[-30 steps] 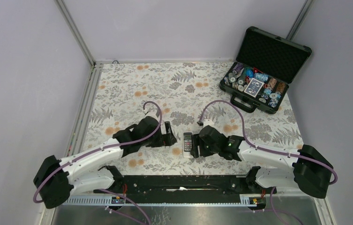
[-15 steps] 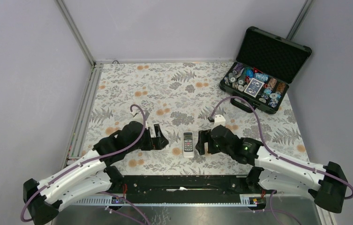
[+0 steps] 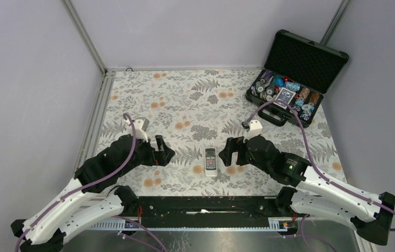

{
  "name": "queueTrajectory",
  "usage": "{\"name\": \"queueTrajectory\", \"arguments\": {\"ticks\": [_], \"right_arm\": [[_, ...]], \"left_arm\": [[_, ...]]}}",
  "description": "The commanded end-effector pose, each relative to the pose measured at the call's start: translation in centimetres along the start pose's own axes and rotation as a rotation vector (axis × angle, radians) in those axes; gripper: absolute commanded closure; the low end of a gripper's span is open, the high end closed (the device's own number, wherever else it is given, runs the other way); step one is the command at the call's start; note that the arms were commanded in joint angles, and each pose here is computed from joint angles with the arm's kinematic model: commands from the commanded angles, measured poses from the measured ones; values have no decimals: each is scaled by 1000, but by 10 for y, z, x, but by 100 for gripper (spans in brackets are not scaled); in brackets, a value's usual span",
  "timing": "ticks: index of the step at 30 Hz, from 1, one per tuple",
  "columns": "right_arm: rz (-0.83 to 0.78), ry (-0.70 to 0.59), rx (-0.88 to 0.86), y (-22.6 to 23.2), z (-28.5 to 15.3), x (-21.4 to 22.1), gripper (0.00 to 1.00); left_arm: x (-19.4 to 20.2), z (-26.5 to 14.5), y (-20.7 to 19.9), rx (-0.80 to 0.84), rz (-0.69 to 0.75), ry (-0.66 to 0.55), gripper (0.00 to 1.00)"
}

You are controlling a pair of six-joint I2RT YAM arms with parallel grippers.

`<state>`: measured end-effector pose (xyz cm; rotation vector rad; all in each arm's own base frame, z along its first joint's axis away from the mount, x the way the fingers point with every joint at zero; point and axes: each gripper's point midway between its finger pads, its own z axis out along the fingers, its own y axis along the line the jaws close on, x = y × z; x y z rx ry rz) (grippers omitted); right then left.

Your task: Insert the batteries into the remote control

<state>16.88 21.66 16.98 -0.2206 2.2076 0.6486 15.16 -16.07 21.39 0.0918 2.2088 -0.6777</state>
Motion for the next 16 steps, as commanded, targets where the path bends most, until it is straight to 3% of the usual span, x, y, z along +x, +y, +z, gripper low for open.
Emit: {"name": "queueTrajectory", "arguments": {"ticks": [1, 7, 16], "right_arm": [[11, -70, 25, -1, -10, -22, 0], [23, -119, 32, -7, -19, -29, 0], [-27, -107, 55, -15, -13, -21, 0]], "left_arm": [[-30, -31, 6, -3, 61, -137, 1], [-38, -47, 12, 16, 133, -209, 1], [-39, -33, 19, -8, 149, -255, 1]]}}
